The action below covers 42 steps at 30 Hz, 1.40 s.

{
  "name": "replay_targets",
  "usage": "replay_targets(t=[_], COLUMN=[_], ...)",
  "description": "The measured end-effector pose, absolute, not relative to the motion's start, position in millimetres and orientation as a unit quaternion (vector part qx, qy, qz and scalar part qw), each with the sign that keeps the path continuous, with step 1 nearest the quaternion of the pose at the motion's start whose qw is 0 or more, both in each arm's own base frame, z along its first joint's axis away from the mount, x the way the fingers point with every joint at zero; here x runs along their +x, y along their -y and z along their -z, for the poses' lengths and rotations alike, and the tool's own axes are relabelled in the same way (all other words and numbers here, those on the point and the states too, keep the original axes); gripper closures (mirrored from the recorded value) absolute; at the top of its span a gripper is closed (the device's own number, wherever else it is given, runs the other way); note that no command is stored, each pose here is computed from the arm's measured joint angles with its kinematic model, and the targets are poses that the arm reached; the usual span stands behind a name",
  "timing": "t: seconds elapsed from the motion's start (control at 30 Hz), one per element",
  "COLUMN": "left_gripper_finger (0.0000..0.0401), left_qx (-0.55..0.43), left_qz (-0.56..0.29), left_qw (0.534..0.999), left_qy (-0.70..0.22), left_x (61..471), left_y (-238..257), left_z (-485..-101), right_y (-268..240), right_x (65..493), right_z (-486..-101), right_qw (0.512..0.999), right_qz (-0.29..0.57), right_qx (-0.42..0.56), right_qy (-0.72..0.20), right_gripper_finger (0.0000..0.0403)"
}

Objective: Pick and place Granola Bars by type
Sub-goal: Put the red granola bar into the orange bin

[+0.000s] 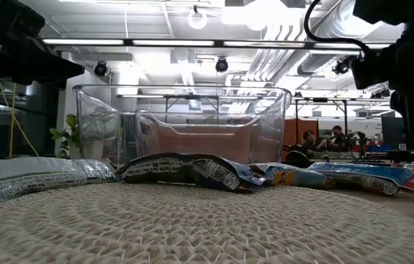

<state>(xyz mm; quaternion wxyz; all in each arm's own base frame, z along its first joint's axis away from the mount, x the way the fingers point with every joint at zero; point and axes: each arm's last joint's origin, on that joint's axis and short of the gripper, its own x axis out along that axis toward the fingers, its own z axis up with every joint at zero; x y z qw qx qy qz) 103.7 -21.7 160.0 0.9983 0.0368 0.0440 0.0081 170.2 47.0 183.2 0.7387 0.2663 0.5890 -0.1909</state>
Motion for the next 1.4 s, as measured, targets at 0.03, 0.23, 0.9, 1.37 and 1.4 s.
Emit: replay_targets(t=[0.03, 0.23, 0.9, 1.37, 1.4], left_gripper_finger=[0.0394, 0.0394, 0.0394, 0.0394, 0.0394], left_qx=[0.037, 0.037, 0.037, 0.037, 0.037], left_qz=[-0.008, -0.008, -0.008, -0.008, -0.008], left_qw=[0.998, 0.998, 0.998, 0.998, 0.998], left_qy=[-0.044, -0.044, -0.044, -0.044, -0.044], left_x=[103.7, 103.7, 103.7, 103.7, 103.7], left_y=[21.6, 21.7, 21.6, 21.6, 21.6], left_z=[-159.9, -160.0, -160.0, -160.0, -160.0], right_y=[-46.0, -40.1, -45.0, -45.4, -45.3], right_x=[170.6, 173.2, 192.7, 195.7, 195.7], right_z=[-183.3, -180.8, -138.4, -129.7, -129.6], right_qw=[0.740, 0.737, 0.665, 0.643, 0.642], right_qz=[0.194, 0.207, 0.226, 0.266, 0.270], right_qx=[0.265, 0.260, 0.253, 0.268, 0.271], right_qy=[-0.586, -0.588, -0.666, -0.667, -0.665], right_gripper_finger=[0.0153, 0.0147, 0.0148, 0.0159, 0.0164])
